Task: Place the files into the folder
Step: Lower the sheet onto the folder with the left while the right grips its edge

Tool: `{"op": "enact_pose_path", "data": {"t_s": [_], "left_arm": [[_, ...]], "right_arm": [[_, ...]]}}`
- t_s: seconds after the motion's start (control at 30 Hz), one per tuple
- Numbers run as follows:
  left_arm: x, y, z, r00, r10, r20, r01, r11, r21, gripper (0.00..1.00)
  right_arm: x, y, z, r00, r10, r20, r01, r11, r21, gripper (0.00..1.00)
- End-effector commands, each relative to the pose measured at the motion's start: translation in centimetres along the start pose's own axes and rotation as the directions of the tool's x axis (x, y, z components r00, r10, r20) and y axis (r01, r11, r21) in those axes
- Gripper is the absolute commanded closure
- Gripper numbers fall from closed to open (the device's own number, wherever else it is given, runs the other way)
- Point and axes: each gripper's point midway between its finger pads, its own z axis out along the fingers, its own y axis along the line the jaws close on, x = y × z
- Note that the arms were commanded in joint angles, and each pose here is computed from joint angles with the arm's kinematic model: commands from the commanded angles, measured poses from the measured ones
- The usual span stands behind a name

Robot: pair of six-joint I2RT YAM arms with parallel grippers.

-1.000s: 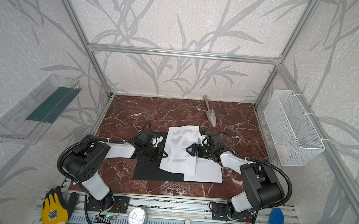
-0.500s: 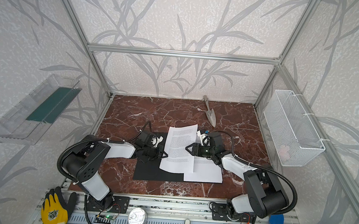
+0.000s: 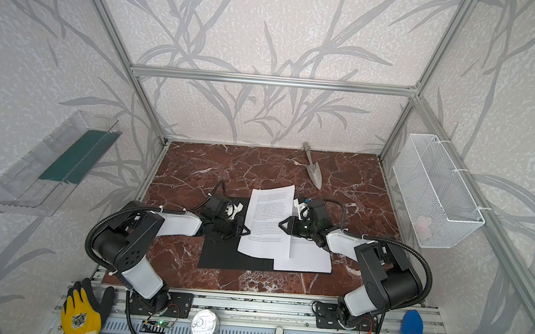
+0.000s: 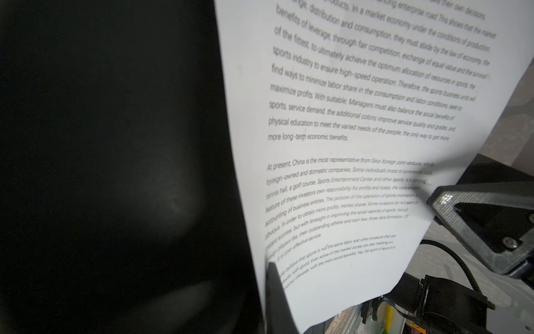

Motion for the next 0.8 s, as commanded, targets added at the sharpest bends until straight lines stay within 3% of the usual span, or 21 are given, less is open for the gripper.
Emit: {"op": "enact_pose_path", "data": {"t_s": [0.0, 0.33, 0.6, 0.77], "left_arm": [[-0.1, 0.3, -0.2, 1.0, 0.003, 0.009, -0.003, 1.0, -0.027, 1.0], [-0.1, 0.2, -0.1, 1.0, 0.003, 0.007, -0.003, 1.0, -0.019, 1.0], [-0.2, -0.8, -0.5, 1.0, 0.013, 0.02, -0.013, 1.0, 0.021, 1.0], [-0.4, -2.0, -1.5, 0.998, 0.039, 0.055, -0.042, 0.998, 0.052, 0.79]], "right_arm": [[0.0, 0.0, 0.3, 1.0, 0.014, 0.013, -0.013, 1.0, -0.012, 0.74], [-0.1, -0.4, 0.3, 0.999, 0.033, 0.032, -0.033, 0.999, -0.006, 0.82], [-0.2, 0.3, 0.1, 0.999, 0.021, 0.038, -0.019, 0.999, -0.032, 0.96], [-0.7, 1.6, -1.2, 0.998, -0.027, 0.057, 0.029, 0.999, -0.037, 1.0]]}}
